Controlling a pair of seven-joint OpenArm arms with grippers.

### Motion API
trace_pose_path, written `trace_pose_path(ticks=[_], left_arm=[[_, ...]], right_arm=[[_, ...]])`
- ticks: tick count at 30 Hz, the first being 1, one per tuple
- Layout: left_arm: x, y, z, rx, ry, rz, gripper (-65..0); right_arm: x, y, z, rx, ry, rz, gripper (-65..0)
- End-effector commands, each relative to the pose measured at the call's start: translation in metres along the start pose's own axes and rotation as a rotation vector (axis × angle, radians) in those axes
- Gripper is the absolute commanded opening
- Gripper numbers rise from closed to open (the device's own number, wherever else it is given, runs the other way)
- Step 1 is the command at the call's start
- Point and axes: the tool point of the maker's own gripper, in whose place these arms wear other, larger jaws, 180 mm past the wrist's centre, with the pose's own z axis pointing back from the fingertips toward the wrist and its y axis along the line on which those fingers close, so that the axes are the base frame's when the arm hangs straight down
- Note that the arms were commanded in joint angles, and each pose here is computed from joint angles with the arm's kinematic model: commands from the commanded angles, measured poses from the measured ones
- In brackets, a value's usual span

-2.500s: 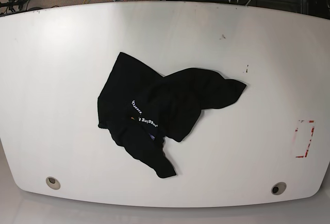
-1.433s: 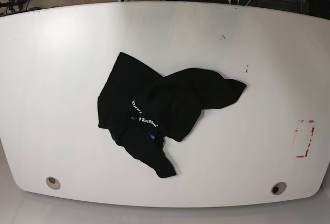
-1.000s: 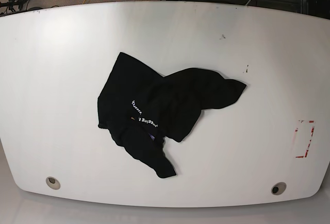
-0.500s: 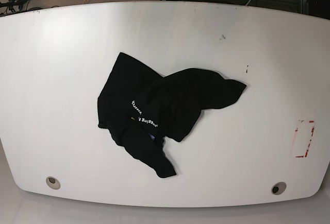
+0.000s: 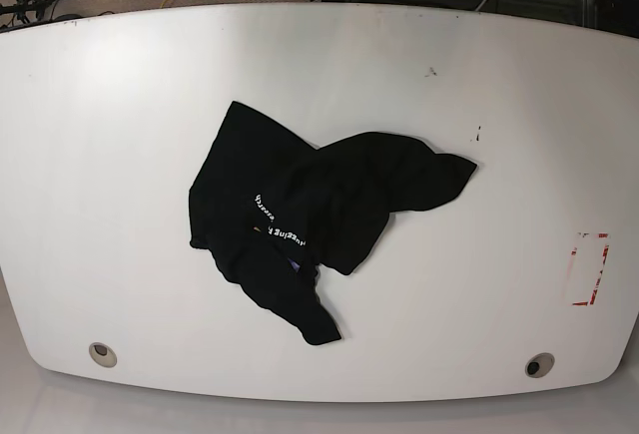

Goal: Fold the T-shirt properly

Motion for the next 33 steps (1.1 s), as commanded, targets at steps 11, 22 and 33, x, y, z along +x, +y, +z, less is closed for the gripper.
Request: trace_pose_path(ticks=[11, 22, 33], left_arm=[[0.074, -0.012, 0.077, -0.051, -0.217, -0.055, -51.5], [0.134, -0.006, 0.115, -0.059, -0.394, 0.063, -51.2], [0.174, -0.004, 0.105, -0.067, -0.516, 0.103, -34.3]], right_arm=[[0.076, -0.001, 0.066, -0.006, -0.183, -0.041, -51.4], [0.157, -0.022, 0.071, -0.02, -0.376, 0.003, -51.4], [0.248, -0.025, 0.045, -0.004, -0.52, 0.084, -50.3]])
